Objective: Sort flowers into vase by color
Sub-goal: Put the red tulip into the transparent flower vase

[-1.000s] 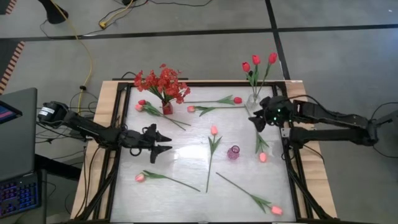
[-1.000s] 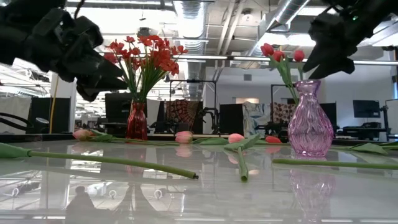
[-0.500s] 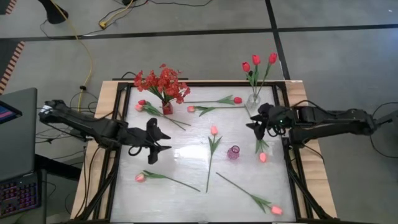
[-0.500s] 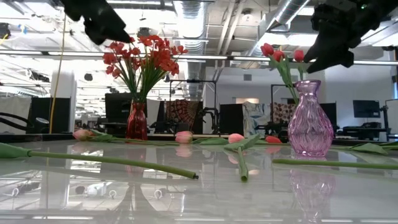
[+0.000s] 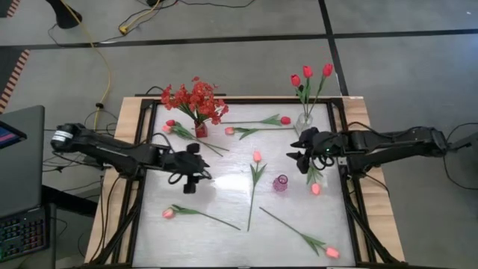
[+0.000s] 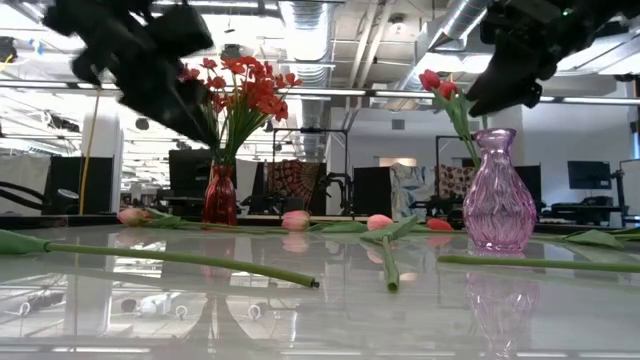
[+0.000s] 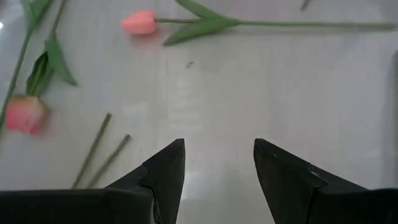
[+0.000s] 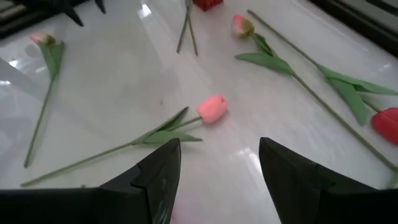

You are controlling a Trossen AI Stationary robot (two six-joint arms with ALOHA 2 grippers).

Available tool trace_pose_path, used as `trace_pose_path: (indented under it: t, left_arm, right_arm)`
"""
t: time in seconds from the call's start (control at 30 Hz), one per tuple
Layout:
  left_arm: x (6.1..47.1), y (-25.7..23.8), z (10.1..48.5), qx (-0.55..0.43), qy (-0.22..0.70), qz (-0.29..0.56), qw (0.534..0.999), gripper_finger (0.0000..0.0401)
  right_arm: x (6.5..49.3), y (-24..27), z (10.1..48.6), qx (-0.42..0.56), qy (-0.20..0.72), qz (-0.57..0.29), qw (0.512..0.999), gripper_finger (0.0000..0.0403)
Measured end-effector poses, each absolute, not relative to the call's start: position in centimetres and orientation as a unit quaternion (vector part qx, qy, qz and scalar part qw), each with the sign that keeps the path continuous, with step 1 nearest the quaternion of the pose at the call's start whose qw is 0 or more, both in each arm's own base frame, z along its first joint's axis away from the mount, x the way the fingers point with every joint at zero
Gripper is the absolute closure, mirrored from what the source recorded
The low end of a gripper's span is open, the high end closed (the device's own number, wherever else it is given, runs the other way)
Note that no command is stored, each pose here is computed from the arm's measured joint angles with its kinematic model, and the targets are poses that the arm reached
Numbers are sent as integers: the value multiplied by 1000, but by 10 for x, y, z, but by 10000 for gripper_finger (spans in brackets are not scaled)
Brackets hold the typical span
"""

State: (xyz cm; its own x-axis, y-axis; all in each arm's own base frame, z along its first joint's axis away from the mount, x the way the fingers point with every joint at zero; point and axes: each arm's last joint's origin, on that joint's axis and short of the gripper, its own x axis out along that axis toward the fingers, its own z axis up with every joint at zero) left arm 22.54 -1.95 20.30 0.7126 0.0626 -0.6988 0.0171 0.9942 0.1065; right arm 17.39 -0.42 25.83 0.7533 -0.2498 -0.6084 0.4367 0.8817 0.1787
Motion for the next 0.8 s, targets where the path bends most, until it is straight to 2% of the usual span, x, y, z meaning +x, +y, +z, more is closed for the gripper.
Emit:
trace_pose_path:
  t: [0.2,0.53,0.8]
  left_arm:
    - [248,10,177,98,399,-3,912,221]
    - [262,71,142,61,400,-19,914,221]
    - [259,90,126,56,419,-17,906,221]
  right_arm:
    - [184,-4,249,150,324,-189,915,159]
    - [193,1,239,144,350,-182,908,159]
    - [193,0,240,147,344,-183,909,159]
